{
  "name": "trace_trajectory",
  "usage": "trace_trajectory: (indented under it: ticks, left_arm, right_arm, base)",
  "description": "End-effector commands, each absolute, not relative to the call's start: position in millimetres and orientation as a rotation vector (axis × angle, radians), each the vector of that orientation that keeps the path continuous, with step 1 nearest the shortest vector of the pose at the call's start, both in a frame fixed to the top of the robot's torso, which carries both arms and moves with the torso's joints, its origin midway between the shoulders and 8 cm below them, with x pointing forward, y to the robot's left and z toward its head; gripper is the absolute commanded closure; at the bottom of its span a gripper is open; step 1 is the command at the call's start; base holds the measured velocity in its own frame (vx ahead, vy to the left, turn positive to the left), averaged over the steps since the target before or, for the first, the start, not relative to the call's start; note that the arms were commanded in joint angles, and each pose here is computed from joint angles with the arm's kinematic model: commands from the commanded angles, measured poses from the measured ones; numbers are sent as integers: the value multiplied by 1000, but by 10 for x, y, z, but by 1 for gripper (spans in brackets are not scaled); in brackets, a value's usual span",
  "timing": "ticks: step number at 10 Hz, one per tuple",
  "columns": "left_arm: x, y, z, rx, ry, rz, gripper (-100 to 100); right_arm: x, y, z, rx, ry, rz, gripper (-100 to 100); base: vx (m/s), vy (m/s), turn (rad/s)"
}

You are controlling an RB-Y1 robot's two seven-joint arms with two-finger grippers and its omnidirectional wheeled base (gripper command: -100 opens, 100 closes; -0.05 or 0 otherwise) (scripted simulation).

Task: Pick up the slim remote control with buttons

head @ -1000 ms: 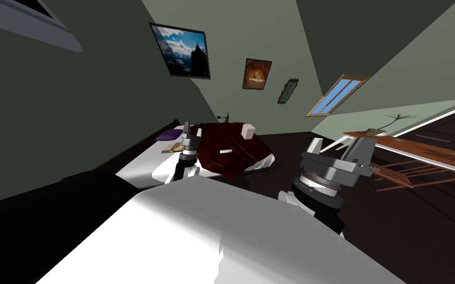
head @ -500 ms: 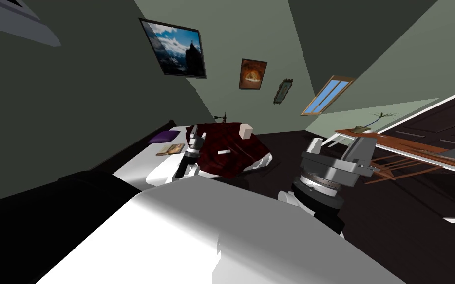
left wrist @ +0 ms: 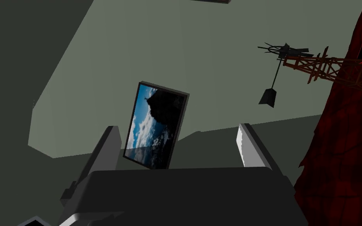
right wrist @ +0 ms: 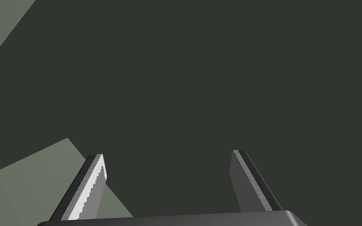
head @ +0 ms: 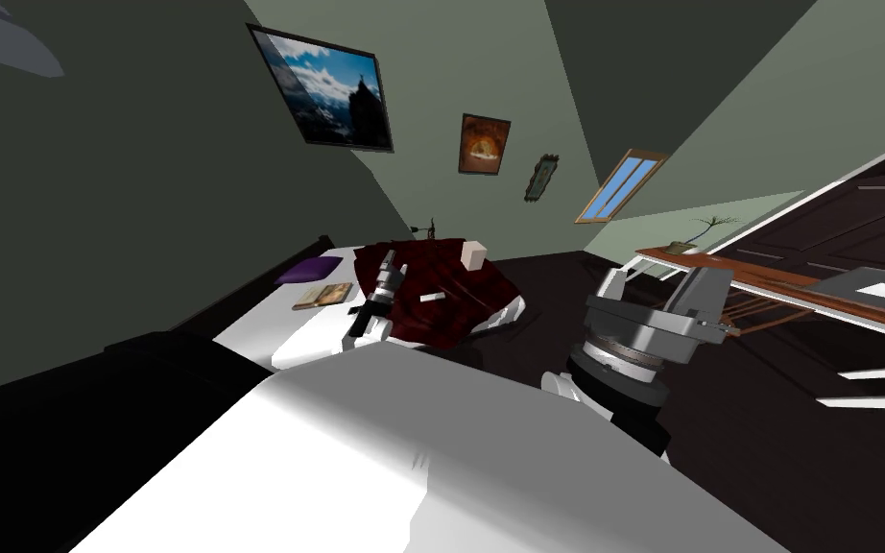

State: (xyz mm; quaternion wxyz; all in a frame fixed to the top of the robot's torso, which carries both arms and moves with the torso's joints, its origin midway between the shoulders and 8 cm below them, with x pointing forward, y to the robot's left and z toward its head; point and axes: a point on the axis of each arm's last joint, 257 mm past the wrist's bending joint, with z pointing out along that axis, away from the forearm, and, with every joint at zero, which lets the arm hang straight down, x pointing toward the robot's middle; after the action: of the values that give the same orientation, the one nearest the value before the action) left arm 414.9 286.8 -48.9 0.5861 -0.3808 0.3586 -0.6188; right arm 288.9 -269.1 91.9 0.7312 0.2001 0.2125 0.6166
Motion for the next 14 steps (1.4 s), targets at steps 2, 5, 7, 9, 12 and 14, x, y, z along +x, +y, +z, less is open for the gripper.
trace_trajectory:
  ticks: [2,5,7,9,12,14]
  left_arm:
    - [4360,2925,-767,-988,885,-1444,-100]
    - [4486,2942,-980,-1063,922,-1440,-100]
    - [4601,2954,-1187,-1135,955,-1435,-100]
    - [4707,2964,-1402,-1211,989,-1428,-100]
    - [4886,2975,-1792,-1347,1041,-1417,-100]
    - [4964,2980,-2008,-1423,1069,-1404,-100]
  right_arm:
    - [2889,-2692,919,440,468,1357,0]
    - [2889,-2691,919,440,468,1357,0]
    - [2889,-2691,919,440,468,1357,0]
    - [2889,-2691,919,440,468,1357,0]
    - [2889,-2692,919,440,468,1357,0]
    - [2889,-2692,919,440,468,1357,0]
  base:
    - [21,2,-83]
    - [22,5,-69]
    - [28,6,-85]
    - [25,10,-88]
    - [28,5,-97]
    - [26,7,-99]
